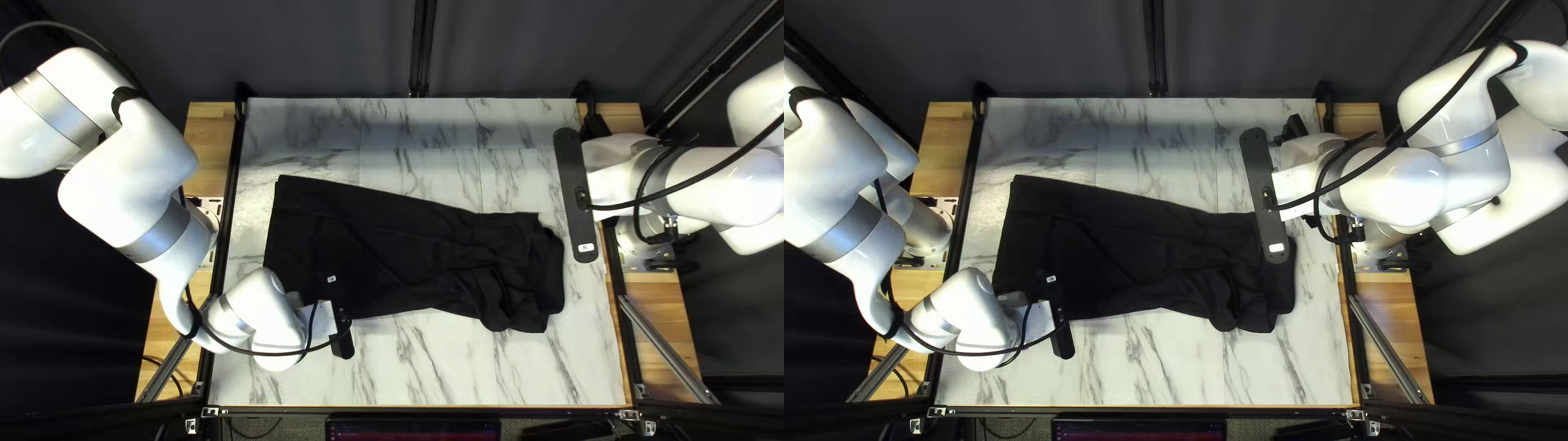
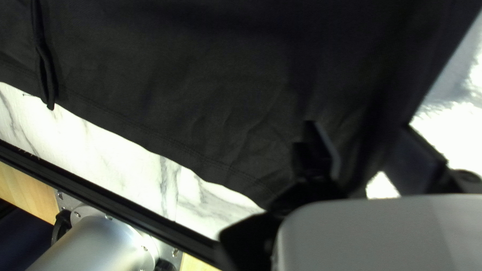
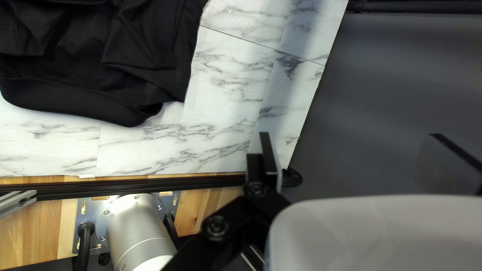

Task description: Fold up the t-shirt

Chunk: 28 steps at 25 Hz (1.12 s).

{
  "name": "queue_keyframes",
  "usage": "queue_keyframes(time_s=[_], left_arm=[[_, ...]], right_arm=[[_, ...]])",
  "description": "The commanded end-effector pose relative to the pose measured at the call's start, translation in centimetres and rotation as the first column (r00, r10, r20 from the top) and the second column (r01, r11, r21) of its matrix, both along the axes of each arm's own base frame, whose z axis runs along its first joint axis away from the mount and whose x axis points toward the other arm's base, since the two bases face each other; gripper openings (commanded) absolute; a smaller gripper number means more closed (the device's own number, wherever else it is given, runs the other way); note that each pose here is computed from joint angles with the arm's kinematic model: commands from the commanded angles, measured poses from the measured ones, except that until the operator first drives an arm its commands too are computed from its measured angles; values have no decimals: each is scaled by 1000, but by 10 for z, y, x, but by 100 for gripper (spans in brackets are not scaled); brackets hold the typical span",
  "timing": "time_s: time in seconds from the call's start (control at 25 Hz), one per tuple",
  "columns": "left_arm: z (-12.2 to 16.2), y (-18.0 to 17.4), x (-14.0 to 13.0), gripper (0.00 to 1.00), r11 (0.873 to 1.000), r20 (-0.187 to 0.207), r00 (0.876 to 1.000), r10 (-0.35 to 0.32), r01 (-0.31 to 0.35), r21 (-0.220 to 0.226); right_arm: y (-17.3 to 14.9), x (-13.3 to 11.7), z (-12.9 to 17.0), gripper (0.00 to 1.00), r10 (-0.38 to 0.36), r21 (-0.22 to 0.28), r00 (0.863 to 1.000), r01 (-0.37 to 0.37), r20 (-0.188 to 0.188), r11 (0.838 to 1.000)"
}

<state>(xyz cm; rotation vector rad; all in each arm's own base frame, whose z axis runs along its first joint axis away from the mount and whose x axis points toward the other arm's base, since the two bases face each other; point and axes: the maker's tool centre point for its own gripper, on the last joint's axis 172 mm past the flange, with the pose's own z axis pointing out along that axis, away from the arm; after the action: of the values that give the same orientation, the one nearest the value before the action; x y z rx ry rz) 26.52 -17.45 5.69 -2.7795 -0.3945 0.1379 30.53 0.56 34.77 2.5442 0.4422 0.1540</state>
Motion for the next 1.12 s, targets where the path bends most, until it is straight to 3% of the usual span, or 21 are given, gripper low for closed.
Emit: queue_keyframes(time_s=[0.04, 0.24, 0.28, 0.32, 0.36, 0.68, 0.92, 0.96, 1.0, 1.04, 1.08, 1.12], left_arm=[[14, 21, 2, 0, 1000, -22, 1000, -2, 2, 5], [26, 34, 0, 3, 1000, -36, 999, -1, 1, 8], [26, 30, -1, 39, 1000, -36, 999, -3, 4, 9], [24, 22, -2, 86, 1000, -35, 999, -5, 5, 11], [20, 16, -3, 100, 1000, -35, 999, -5, 5, 12], [-3, -20, 1, 100, 1000, -22, 1000, 3, -3, 4], [-19, -17, 2, 100, 1000, -14, 1000, 13, -13, -6], [-22, -14, 0, 96, 1000, -9, 1000, 17, -18, -8], [-24, -11, -1, 66, 1000, -5, 1000, 21, -21, -9], [-26, -10, -1, 18, 1000, -3, 1000, 24, -24, -10], [-27, -9, -1, 0, 1000, -1, 1000, 26, -26, -12], [-27, -8, -1, 0, 1000, 0, 1000, 27, -27, -12]], right_arm=[[0, 0, 0, 100, 0, 0, 1000, 0, 0, 1000], [0, 0, 0, 100, 0, 0, 1000, 0, 0, 1000], [0, 0, 0, 100, 0, 0, 1000, 0, 0, 1000], [0, 0, 0, 100, 0, 0, 1000, 0, 0, 1000], [0, 0, 0, 100, 0, 0, 1000, 0, 0, 1000], [0, 0, 0, 100, 0, 0, 1000, 0, 0, 1000], [0, 0, 0, 100, 0, 0, 1000, 0, 0, 1000], [0, 0, 0, 100, 0, 0, 1000, 0, 0, 1000], [0, 0, 0, 100, 0, 0, 1000, 0, 0, 1000], [0, 0, 0, 100, 0, 0, 1000, 0, 0, 1000], [0, 0, 0, 100, 0, 0, 1000, 0, 0, 1000], [0, 0, 0, 100, 0, 0, 1000, 0, 0, 1000]])
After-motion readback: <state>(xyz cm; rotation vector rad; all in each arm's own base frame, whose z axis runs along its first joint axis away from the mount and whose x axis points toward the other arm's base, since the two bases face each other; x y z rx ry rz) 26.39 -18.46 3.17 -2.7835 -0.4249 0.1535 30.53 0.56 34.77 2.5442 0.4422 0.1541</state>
